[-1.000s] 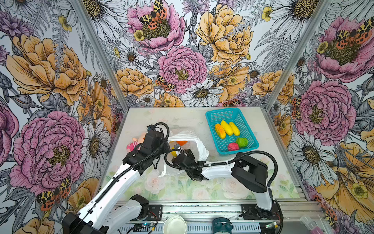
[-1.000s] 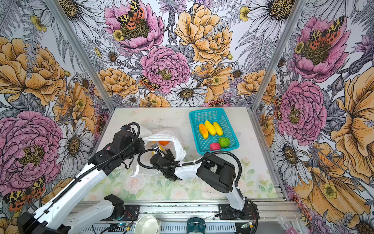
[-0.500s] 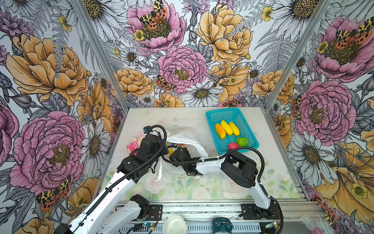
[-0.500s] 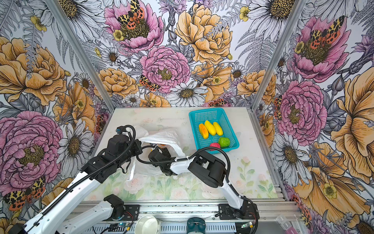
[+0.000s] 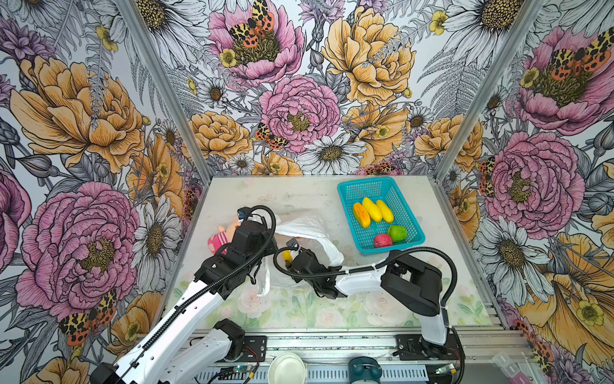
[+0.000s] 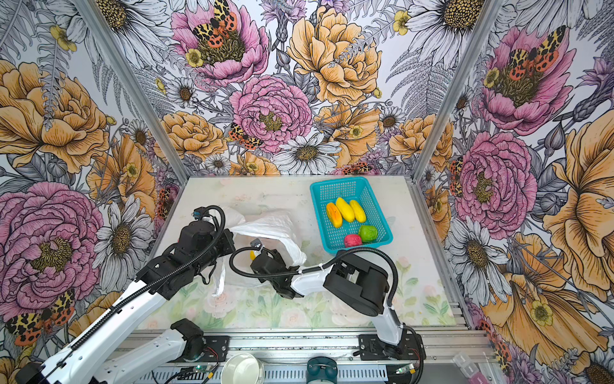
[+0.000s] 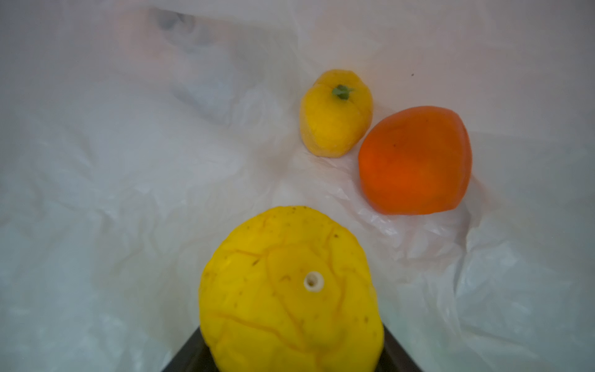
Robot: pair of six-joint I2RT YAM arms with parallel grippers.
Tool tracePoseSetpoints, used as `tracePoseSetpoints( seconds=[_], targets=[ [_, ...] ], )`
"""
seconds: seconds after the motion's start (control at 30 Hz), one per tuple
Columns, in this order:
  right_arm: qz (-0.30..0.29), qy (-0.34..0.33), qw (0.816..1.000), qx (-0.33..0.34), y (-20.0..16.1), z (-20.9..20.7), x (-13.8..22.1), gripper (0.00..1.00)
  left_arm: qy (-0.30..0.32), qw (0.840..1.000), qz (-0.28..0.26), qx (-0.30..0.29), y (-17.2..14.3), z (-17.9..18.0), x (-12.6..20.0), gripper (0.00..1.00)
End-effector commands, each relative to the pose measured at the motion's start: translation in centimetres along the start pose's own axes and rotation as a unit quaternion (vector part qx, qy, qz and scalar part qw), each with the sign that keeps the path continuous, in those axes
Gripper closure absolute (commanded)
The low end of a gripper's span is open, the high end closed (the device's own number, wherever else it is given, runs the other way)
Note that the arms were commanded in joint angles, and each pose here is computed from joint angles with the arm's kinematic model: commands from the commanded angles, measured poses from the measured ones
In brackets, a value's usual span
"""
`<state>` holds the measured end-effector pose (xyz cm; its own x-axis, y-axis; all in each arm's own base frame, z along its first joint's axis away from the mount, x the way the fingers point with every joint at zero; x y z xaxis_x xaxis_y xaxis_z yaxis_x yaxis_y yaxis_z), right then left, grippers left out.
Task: Untie the knot of the plastic bag and take out the fruit
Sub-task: Pick up the fruit from the plastic bag, then place the fruit in the basket.
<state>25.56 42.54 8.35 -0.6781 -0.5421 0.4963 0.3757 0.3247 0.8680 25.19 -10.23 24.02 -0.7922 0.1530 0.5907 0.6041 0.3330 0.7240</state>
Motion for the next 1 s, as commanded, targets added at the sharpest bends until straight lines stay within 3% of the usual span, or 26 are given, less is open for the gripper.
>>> tracePoseSetpoints(
  seconds=[0.0, 0.13, 0.4, 0.7, 0.97],
  targets=[
    [-0.1, 0.047, 0.994, 0.014, 4.6, 2.7, 4.2, 0.56, 0.021, 1.0, -0.007, -0.01, -0.1, 0.8, -0.3, 1.0],
    [-0.137, 0.067, 0.988, 0.015, 5.9, 2.8, 8.1, 0.62, 0.02, 1.0, 0.0, -0.009, -0.3, 0.8, -0.5, 1.0],
    [-0.207, 0.054, 0.977, -0.026, 6.9, -1.8, 15.4, 0.65, 0.028, 1.0, -0.007, -0.009, -0.3, 1.1, -0.4, 1.0],
    [-0.245, -0.06, 0.967, -0.036, 7.1, -8.9, 21.1, 0.7, 0.03, 0.999, 0.004, -0.014, -0.6, 1.0, -0.9, 1.0],
    [-0.21, -0.2, 0.951, -0.105, 5.4, -17.6, 22.1, 0.75, 0.024, 1.0, 0.009, -0.017, -1.0, 0.7, -1.0, 1.0]
  ],
)
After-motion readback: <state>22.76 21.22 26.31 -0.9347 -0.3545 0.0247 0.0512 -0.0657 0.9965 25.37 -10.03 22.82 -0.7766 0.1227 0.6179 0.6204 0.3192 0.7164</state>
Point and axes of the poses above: each gripper's point midway between its finger pads, its own x axis back along the fingers, its own z axis along the line the jaws close on, y = z × x, the point moved 2 cm from there along x, back along the fingers, and after that the axes turned 1 degree about -x, right-handed, at the moved point
